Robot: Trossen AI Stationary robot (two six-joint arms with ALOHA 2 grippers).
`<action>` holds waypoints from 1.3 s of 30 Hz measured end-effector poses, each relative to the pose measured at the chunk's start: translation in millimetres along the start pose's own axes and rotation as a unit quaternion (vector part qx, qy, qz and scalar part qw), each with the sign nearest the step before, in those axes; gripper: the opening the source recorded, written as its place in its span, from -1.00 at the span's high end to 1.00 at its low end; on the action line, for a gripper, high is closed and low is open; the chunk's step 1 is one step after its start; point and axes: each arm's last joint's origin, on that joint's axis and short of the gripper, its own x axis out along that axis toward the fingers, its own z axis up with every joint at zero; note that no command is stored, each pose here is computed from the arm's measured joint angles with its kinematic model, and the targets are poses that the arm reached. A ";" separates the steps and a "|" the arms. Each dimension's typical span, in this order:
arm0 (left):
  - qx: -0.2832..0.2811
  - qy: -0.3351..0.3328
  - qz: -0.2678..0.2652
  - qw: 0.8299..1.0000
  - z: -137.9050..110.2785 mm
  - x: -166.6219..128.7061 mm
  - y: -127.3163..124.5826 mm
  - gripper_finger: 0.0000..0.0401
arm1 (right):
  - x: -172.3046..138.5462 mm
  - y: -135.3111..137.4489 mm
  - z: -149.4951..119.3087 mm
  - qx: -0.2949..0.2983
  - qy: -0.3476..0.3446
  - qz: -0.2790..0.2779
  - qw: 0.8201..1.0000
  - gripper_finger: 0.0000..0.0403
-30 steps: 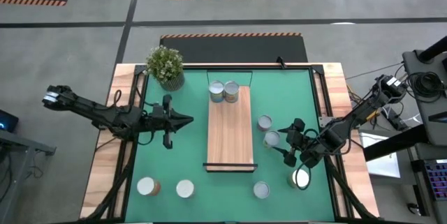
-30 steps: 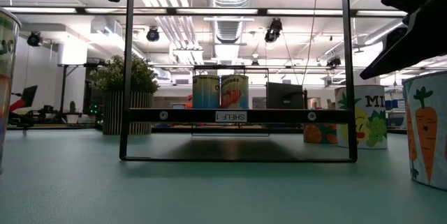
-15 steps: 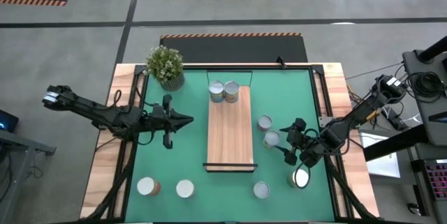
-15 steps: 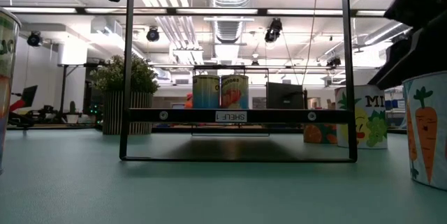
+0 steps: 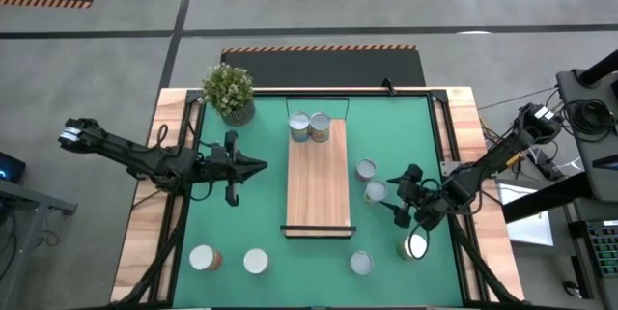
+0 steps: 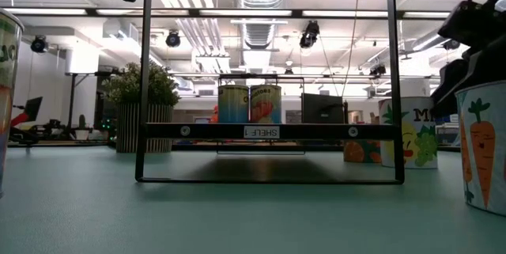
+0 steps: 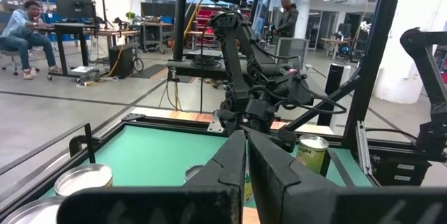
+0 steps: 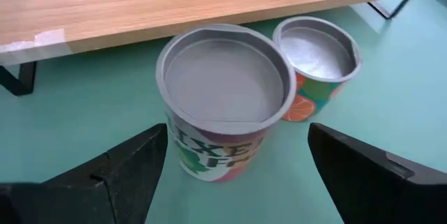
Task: Pick and place cans onto a shelf
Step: Put the canned mixed fruits on the shelf
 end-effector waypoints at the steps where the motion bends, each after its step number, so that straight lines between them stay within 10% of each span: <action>1: 0.001 0.000 0.000 1.000 0.1 0.0 0.0 1.00 | 0.4 0.1 -0.5 0.001 -0.003 0.002 1.000 -0.65; 39: 0.001 -0.005 0.000 1.000 0.9 0.0 -0.1 1.00 | 30.7 10.0 -18.9 -0.011 -0.042 -0.025 0.999 -0.63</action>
